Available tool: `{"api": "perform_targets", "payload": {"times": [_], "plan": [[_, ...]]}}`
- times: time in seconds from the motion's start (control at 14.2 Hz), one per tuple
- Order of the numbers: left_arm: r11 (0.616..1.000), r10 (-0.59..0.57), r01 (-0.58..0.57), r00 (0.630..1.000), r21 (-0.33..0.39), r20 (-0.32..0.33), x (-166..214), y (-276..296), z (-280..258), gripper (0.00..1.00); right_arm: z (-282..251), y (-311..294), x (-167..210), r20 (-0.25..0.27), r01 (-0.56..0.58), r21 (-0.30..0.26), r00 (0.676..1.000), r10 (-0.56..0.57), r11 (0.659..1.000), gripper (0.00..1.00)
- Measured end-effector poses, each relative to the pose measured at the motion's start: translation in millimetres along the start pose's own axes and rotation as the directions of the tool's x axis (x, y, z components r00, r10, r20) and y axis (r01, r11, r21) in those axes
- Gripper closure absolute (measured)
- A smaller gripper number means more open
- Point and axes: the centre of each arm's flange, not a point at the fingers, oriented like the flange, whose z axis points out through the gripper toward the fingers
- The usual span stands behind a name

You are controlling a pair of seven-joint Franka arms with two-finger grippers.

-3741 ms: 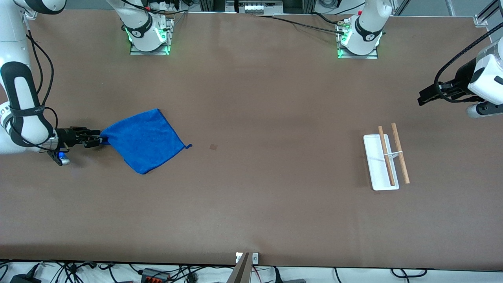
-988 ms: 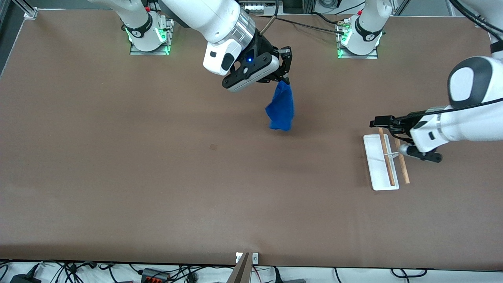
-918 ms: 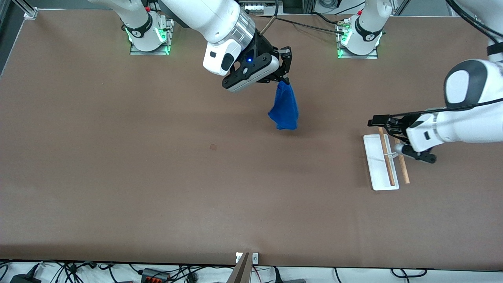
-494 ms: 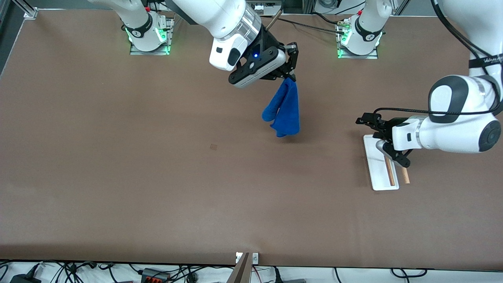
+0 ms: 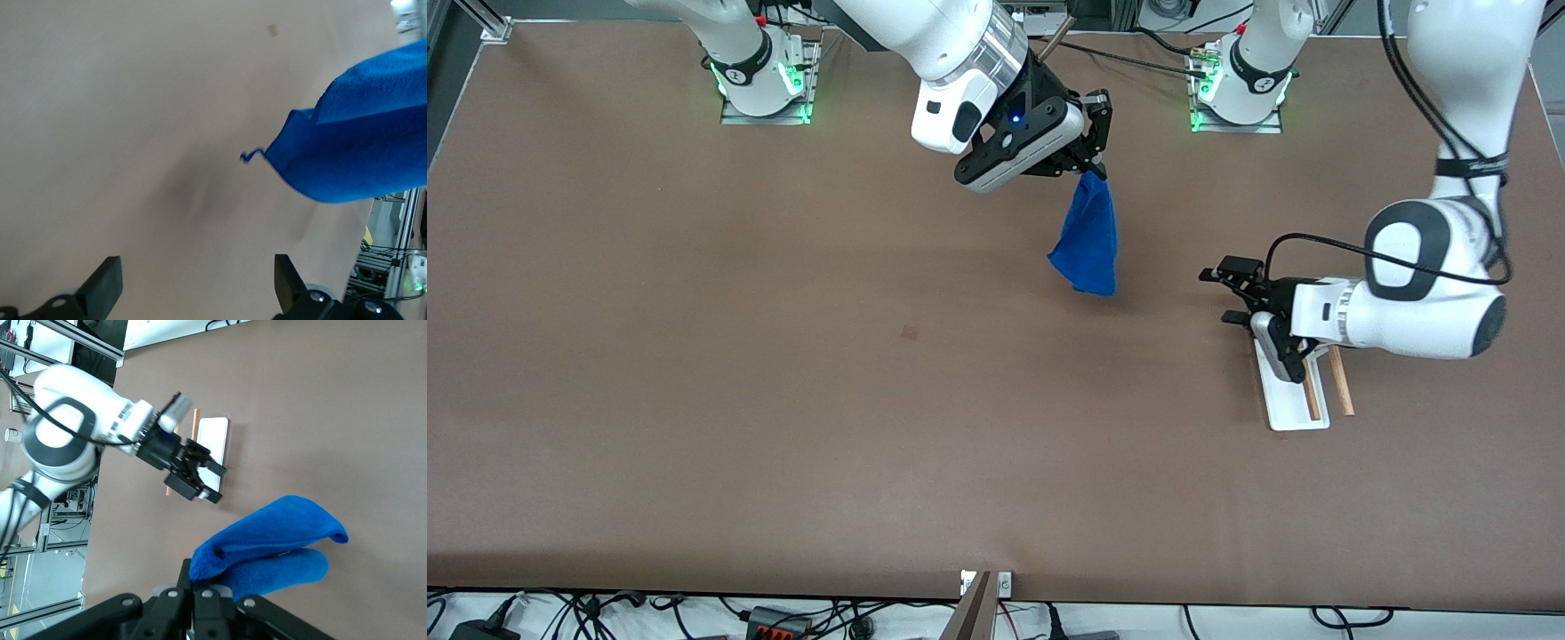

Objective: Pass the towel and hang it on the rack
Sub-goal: 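Move the left gripper toward the hanging towel held by the right gripper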

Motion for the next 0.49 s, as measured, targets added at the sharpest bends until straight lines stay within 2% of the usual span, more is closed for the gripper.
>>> {"api": "perform_targets", "payload": {"times": [0.21,0.49], "plan": [[0.990,0.137,-0.139,0.989,-0.027,-0.061,-1.4,-1.2,35.6,0.00,0.2,-0.7,-0.5,-0.001,0.001,0.001,1.000,-0.001,1.000,0.98],[0.973,0.220,-0.227,0.968,-0.047,-0.117,7.8,17.8,88.5,0.00,2.4,-3.6,-3.5,0.004,0.006,0.002,1.000,-0.006,1.000,0.98]]}}
